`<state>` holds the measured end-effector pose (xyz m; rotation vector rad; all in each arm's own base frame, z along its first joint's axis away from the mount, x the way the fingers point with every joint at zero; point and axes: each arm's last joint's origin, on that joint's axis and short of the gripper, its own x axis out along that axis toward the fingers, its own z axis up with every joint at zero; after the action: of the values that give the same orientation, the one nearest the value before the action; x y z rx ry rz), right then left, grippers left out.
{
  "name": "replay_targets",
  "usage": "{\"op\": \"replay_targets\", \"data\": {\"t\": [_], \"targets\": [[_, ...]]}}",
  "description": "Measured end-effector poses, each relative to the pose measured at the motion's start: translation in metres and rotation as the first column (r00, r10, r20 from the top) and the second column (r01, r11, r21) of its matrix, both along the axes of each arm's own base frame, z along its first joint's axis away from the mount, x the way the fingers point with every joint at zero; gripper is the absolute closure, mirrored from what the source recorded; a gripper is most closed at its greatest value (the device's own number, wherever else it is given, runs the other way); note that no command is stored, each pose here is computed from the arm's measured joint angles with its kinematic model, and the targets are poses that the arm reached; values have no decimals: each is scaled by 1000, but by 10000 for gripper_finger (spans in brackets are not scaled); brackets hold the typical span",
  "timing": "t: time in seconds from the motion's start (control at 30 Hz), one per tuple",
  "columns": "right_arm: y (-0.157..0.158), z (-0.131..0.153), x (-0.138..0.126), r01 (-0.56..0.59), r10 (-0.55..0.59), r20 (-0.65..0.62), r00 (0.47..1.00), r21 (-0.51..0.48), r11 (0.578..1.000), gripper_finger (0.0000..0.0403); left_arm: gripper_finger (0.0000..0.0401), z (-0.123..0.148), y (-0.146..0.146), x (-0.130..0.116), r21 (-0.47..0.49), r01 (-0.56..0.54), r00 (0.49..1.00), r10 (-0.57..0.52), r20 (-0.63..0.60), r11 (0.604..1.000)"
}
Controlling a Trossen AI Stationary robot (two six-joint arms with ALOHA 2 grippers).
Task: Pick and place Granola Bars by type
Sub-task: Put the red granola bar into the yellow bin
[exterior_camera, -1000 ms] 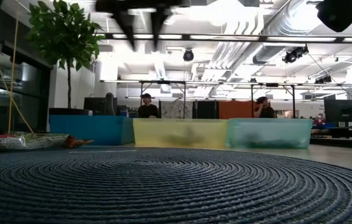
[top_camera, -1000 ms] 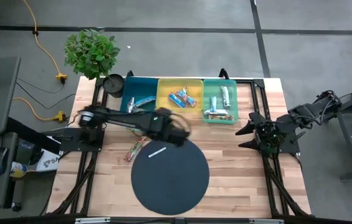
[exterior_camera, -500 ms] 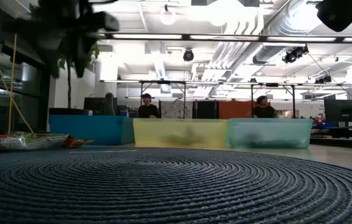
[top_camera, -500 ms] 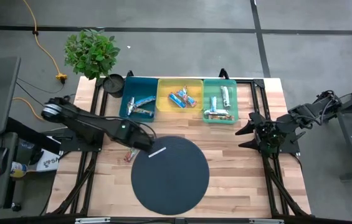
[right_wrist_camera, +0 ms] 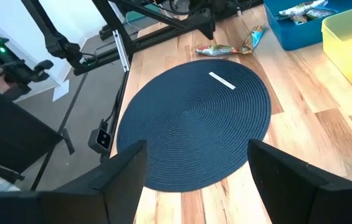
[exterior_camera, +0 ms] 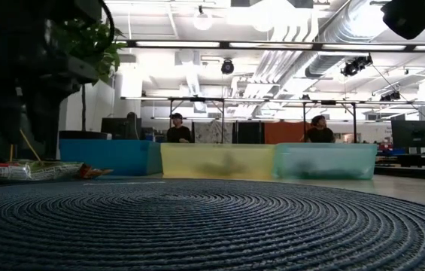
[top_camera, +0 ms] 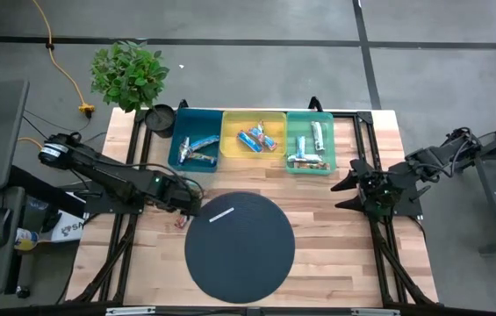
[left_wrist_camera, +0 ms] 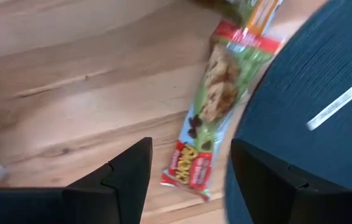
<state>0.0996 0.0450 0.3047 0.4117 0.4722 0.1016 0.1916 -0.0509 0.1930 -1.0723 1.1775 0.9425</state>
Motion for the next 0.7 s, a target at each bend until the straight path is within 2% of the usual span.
{"op": "replay_targets", "data": {"t": [0.1, 0.23, 0.33, 0.43, 0.7], "targets": [[1, 0, 1, 8, -8, -7, 1000, 13, 1000, 142, 187, -9, -1, -4, -45, 78, 997, -79, -23, 996], [3, -2, 5, 19, -18, -29, 999, 26, 999, 142, 187, -24, -3, -4, -119, 151, 988, -148, 33, 981], [5, -4, 8, 27, -25, -48, 999, 32, 999, 142, 187, -30, -3, -3, -114, 174, 983, -166, 75, 978], [7, -5, 12, 29, -27, -59, 998, 31, 999, 142, 187, -36, -2, -4, -86, 168, 983, -161, 82, 982], [12, -8, 21, 19, -14, -83, 996, 52, 998, 142, 187, -49, -1, -8, -88, 157, 983, -147, 113, 984]]}}
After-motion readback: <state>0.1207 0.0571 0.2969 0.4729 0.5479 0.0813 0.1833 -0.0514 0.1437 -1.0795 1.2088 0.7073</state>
